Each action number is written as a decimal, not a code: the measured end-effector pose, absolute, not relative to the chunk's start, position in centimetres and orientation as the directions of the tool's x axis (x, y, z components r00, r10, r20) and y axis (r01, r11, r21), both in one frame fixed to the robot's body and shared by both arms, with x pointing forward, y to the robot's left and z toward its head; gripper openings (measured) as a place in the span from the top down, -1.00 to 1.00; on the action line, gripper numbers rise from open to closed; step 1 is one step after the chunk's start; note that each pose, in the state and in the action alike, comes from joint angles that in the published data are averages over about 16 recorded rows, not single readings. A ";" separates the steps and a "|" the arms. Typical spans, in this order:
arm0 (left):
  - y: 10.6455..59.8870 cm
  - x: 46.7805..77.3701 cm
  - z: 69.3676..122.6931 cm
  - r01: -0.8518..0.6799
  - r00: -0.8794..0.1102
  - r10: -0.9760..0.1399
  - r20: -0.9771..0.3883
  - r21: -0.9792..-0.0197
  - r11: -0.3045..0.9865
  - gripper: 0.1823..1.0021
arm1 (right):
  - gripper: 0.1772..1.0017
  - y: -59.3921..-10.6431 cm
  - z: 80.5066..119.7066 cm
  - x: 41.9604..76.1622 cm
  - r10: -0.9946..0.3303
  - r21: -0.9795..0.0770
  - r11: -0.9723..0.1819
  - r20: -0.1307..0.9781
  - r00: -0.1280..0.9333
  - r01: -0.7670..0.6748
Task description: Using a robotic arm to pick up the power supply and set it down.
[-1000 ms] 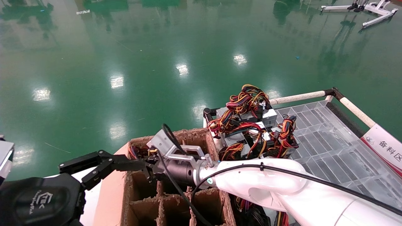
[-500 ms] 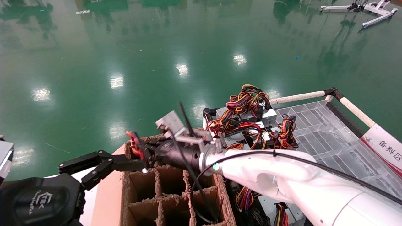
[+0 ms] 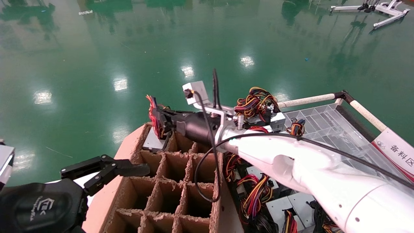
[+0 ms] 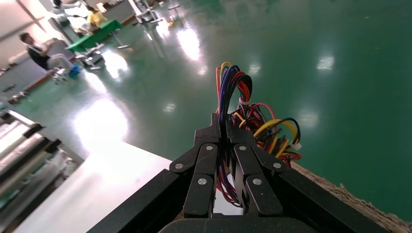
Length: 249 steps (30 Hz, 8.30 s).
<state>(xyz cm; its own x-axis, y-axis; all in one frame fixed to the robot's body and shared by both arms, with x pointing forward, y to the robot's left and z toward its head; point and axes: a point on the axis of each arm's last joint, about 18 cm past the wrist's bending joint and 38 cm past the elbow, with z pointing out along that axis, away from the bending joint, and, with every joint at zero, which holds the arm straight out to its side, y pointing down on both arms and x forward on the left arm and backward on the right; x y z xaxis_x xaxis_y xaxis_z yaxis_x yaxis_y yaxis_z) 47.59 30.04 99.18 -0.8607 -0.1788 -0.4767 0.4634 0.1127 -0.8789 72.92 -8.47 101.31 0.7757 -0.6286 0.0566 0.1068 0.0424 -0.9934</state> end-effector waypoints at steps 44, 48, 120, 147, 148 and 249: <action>30.0 47.6 99.2 0.463 -0.861 -0.179 -0.477 -0.879 0.113 -1.00 | 0.96 -47.6 112.6 58.1 -0.775 -0.867 0.249 0.089 0.626 0.432; 30.0 47.6 99.2 0.463 -0.861 -0.179 -0.477 -0.879 0.113 -1.00 | 0.96 -50.3 111.5 56.7 -0.809 -0.872 0.232 0.073 0.583 0.431; 30.0 47.6 99.2 0.463 -0.861 -0.179 -0.477 -0.879 0.113 -1.00 | 0.96 -47.0 100.3 61.9 -0.766 -0.955 -0.251 0.295 0.572 0.156; 30.0 47.6 99.2 0.463 -0.861 -0.179 -0.477 -0.879 0.113 -1.00 | 0.96 -47.2 102.3 59.6 -0.392 -0.620 -0.715 0.738 0.549 0.323; 30.0 47.6 99.2 0.463 -0.861 -0.179 -0.477 -0.879 0.113 -1.00 | 0.96 -47.3 102.2 59.4 -0.380 -0.611 -0.723 0.741 0.553 0.323; 30.1 47.6 99.2 0.463 -0.861 -0.180 -0.476 -0.879 0.112 -1.00 | -0.98 -39.0 100.6 55.2 -0.313 -0.809 -0.430 0.550 0.774 0.401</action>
<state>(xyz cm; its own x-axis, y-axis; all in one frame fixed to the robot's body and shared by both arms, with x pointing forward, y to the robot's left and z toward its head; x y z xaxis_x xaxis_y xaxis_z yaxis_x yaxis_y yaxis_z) 47.62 30.07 99.18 -0.8607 -0.1798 -0.4763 0.4630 0.1124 -0.8792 55.25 -38.97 100.63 0.7740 -0.3133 0.5503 0.4013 -0.4297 -0.8089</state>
